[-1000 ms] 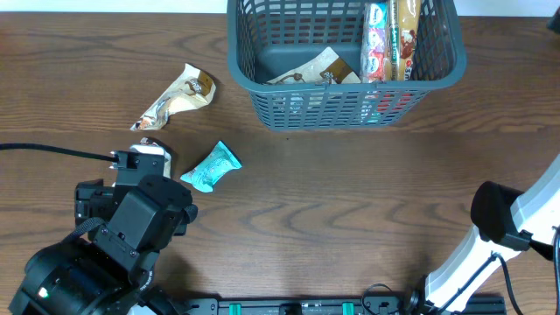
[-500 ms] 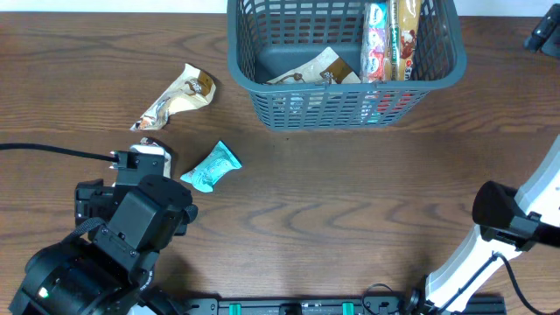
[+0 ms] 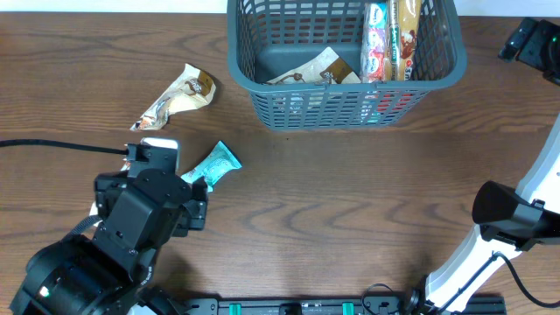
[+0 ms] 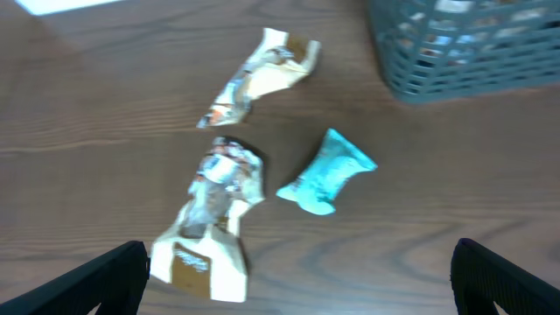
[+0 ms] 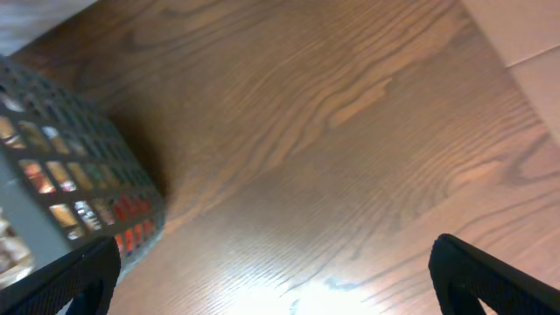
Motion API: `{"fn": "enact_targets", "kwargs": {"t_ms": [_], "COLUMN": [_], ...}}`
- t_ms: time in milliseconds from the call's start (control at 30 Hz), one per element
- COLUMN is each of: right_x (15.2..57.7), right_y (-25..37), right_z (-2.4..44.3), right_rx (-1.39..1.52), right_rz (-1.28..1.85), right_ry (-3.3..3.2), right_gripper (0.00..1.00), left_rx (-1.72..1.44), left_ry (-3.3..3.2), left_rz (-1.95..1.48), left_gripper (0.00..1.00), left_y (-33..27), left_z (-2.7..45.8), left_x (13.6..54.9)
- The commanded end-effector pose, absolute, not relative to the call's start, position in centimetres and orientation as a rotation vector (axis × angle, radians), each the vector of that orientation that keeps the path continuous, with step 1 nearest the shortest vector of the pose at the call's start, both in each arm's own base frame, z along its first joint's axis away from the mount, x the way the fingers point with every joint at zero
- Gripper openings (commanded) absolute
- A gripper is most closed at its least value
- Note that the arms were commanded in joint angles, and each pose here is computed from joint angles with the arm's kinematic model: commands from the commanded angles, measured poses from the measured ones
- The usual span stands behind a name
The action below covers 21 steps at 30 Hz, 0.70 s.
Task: Pack container
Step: 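Reach left gripper to the crumpled Pavee wrapper near the basket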
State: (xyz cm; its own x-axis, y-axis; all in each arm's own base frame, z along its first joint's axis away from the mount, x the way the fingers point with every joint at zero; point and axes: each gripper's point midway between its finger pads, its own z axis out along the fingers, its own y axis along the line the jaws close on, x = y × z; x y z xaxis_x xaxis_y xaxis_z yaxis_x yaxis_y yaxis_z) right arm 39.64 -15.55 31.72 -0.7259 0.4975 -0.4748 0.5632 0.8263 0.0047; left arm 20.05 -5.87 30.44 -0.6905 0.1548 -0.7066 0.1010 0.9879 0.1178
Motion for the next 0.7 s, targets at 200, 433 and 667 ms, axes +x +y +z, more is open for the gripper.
{"fn": "enact_targets", "kwargs": {"t_ms": [200, 433, 667], "right_x": [39.9, 40.1, 40.0], "right_y": [-14.6, -13.9, -13.9], "right_z": [31.6, 31.5, 31.5], "right_rx": [0.798, 0.785, 0.787], "right_rz": [-0.100, -0.044, -0.043], "right_ry": [2.542, 2.550, 2.556], "right_gripper": [0.99, 0.99, 0.99], "left_rx": [-0.042, -0.460, -0.678], "left_ry": [2.265, 2.203, 2.300], "left_rz": [0.154, 0.187, 0.061], "left_gripper": [0.99, 0.99, 0.99], "left_y": [-4.9, -3.1, -0.8], "left_z": [31.8, 30.5, 27.3], "left_x": [22.5, 28.9, 35.6]}}
